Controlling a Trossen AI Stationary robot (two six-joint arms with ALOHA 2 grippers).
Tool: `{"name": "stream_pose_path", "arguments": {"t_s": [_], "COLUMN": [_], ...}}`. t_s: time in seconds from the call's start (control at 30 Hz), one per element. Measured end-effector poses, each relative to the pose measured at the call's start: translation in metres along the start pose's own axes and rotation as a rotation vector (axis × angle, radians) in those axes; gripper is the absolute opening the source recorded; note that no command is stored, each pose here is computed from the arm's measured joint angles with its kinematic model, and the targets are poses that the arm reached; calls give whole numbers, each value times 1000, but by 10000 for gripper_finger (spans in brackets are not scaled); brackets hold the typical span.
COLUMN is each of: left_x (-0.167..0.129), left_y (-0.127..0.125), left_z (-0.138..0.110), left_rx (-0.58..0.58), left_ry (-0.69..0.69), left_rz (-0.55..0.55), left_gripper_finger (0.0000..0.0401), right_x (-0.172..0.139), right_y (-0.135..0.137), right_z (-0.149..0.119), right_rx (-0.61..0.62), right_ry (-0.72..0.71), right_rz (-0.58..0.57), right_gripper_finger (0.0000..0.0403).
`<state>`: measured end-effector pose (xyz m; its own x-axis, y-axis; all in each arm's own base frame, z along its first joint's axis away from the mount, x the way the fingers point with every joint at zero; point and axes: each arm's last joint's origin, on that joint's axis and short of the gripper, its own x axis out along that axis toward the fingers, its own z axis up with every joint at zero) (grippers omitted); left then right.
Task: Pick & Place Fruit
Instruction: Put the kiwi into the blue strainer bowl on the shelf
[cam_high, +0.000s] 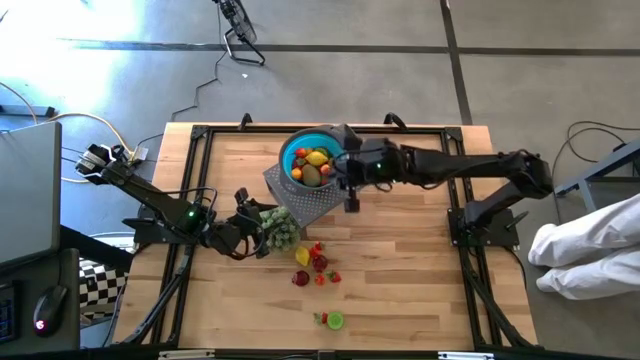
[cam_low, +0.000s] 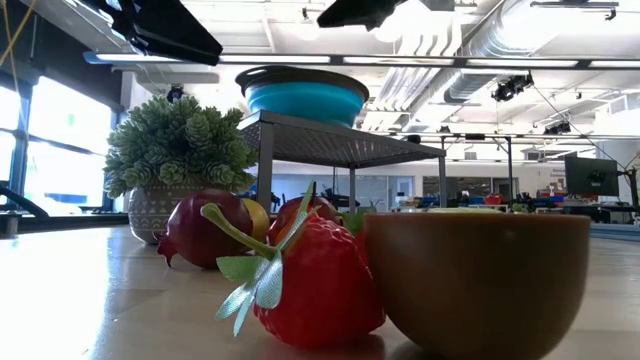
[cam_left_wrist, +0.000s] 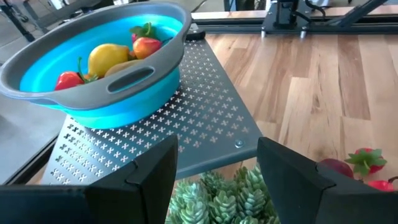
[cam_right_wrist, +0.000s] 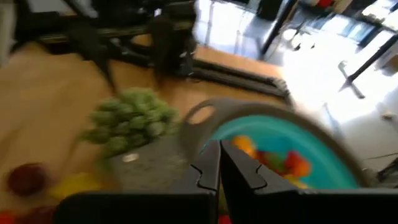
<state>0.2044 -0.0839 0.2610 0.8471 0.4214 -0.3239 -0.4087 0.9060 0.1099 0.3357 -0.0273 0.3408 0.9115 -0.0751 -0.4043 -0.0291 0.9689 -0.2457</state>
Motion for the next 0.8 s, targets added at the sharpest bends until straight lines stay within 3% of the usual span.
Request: {"name": "stream_pose_path", "arguments": {"t_s": [0.13, 0.33, 0.63, 0.8], "left_x": [0, 0, 0, -1], "left_y": [0, -2, -3, -6], "left_z": [0, -1, -1, 0], "left_rx": [-1, -1, -14, -26], "left_ry": [2, 21, 34, 51], "left_rz": [-7, -66, -113, -200], "left_gripper_finger": [218, 218, 218, 218], "right_x": [-2, -12, -41, -47], "right_y": [29, 84, 158, 188], "right_z": [3, 10, 18, 17], "right_rx": [40, 73, 138, 172], "right_ry": [34, 81, 30, 2], "right_rz": [56, -2, -20, -28], "right_gripper_finger": [3, 3, 2, 2]}}
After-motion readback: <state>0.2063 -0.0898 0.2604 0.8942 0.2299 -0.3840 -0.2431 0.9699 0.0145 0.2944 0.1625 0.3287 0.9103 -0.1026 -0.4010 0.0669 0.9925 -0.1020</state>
